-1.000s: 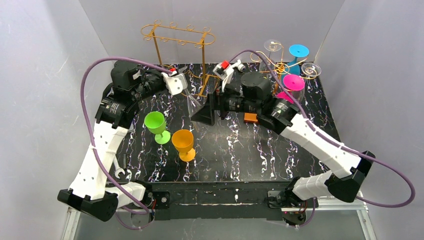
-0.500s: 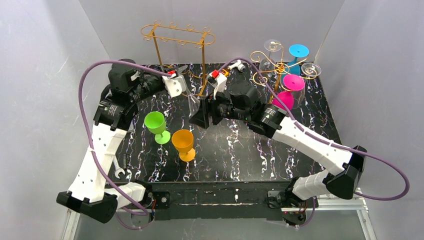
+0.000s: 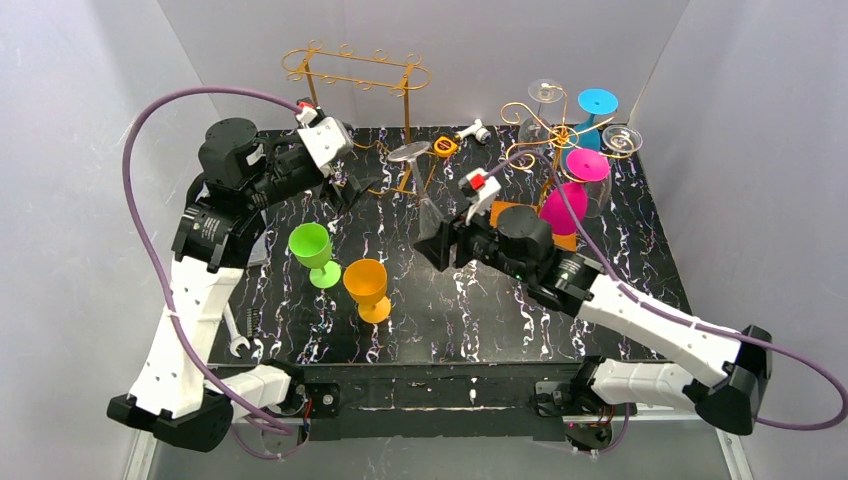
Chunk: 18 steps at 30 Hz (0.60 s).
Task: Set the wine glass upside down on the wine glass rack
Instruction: Turn the wine glass upside down at the wine rack.
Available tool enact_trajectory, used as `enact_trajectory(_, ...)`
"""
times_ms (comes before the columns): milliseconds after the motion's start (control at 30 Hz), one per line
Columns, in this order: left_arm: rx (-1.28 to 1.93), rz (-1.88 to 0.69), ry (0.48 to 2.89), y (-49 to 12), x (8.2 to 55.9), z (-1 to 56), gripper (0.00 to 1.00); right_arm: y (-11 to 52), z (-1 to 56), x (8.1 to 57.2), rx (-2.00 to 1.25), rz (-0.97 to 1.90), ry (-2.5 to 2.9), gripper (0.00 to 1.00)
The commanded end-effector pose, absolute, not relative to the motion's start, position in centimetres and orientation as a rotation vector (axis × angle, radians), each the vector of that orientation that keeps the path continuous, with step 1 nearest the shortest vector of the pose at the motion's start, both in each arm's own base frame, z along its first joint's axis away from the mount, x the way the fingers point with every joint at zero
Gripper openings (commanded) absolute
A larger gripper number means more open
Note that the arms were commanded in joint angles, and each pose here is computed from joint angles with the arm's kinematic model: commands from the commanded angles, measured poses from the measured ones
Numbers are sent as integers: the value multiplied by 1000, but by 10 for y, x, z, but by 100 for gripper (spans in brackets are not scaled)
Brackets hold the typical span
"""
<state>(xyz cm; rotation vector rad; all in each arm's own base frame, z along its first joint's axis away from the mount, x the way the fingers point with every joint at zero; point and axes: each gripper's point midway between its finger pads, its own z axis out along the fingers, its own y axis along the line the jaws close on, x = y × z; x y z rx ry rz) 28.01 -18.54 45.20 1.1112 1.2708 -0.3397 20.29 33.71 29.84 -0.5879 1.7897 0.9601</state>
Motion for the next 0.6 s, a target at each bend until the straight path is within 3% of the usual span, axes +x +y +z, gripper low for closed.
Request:
enact_trajectory(0,977,-618,1449,-192,244,441,98,297,343,232,-329,834,1606,48)
enact_trajectory(567,942,-622,1538,-185,237,420,98,200,280,253,168,605,1570,44)
